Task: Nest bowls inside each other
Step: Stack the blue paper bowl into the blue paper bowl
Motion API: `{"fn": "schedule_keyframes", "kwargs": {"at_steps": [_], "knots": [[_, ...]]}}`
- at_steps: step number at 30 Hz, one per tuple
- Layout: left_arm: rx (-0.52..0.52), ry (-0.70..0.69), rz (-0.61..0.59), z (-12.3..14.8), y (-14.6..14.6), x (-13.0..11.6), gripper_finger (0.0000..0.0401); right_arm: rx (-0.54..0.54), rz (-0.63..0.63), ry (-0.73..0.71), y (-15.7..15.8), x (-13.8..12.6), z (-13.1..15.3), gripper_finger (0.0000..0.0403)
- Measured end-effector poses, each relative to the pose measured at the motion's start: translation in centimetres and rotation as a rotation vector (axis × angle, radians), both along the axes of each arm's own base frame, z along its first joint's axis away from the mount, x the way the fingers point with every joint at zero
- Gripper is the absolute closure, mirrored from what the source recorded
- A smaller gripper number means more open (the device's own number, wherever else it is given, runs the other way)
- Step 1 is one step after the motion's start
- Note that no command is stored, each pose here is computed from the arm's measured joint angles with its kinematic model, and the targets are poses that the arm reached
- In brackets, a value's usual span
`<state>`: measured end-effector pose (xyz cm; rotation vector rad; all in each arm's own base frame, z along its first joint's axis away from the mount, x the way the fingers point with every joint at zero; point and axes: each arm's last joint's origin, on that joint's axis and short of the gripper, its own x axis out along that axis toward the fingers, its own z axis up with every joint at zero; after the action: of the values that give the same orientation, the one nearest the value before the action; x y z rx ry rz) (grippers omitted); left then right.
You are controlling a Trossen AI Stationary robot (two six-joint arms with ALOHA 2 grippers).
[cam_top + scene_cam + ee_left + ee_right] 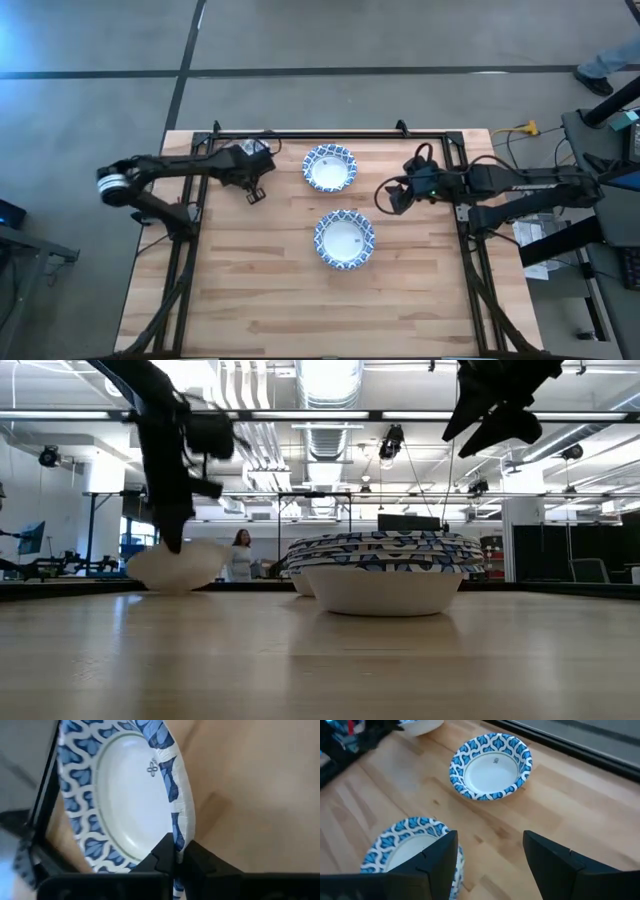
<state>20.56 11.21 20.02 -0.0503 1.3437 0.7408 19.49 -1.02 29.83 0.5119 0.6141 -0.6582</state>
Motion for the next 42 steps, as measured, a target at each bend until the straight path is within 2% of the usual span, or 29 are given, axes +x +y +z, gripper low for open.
{"fn": "schedule_keyframes", "kwargs": {"at_steps": [2, 4, 8, 10, 13, 16, 20, 22, 24, 30, 34, 37, 42], "knots": [[-0.039, -0.110, -0.045, 2.0, -1.0, -0.4, 0.0400, 0.025, -0.026, -0.022, 0.0, -0.1, 0.1, 0.0183], [-0.140, -0.290, -0.134, 4.2, -2.3, -0.9, 0.0400, 0.052, -0.054, -0.044, 0.0, -0.2, 0.2, 0.0183], [-0.456, -0.803, -0.402, 8.9, -5.1, -1.8, 0.0400, 0.096, -0.094, -0.083, 0.1, -0.2, 0.3, 0.0183], [-0.566, -1.012, -0.487, 11.1, -6.3, -2.4, 0.0401, 0.103, -0.094, -0.089, 0.2, -0.2, 0.3, 0.0183], [-0.536, -1.197, -0.618, 13.7, -7.9, -3.2, 0.0401, 0.107, -0.084, -0.092, 0.4, -0.2, 0.3, 0.0183], [-0.457, -1.261, -0.848, 14.9, -9.6, -3.3, 0.0401, 0.127, -0.070, -0.125, 1.0, 0.0, 0.5, 0.0183], [-0.418, -1.172, -1.093, 14.5, -12.2, -2.0, 0.0401, 0.134, 0.002, -0.202, 2.3, 0.5, 1.1, 0.0183], [-0.387, -1.069, -1.202, 13.7, -13.5, -0.9, 0.0401, 0.138, 0.042, -0.234, 3.0, 0.7, 1.4, 0.0183], [-0.313, -0.955, -1.275, 13.2, -14.7, 0.1, 0.0401, 0.150, 0.065, -0.264, 3.6, 0.8, 1.6, 0.0183], [0.035, -0.564, -1.386, 12.9, -17.1, 2.9, 0.0401, 0.127, 0.077, -0.301, 5.0, 0.6, 1.8, 0.0183], [0.229, -0.433, -1.429, 12.6, -18.1, 5.2, 0.0401, 0.104, 0.078, -0.298, 5.2, 0.5, 1.8, 0.0183], [0.292, -0.283, -1.462, 10.6, -18.5, 7.3, 0.0401, 0.066, 0.105, -0.278, 5.2, 0.4, 1.8, 0.0183], [0.343, 0.010, -1.519, 5.6, -19.3, 10.7, 0.0401, 0.046, 0.114, -0.232, 5.0, -0.2, 1.7, 0.0183]]}}
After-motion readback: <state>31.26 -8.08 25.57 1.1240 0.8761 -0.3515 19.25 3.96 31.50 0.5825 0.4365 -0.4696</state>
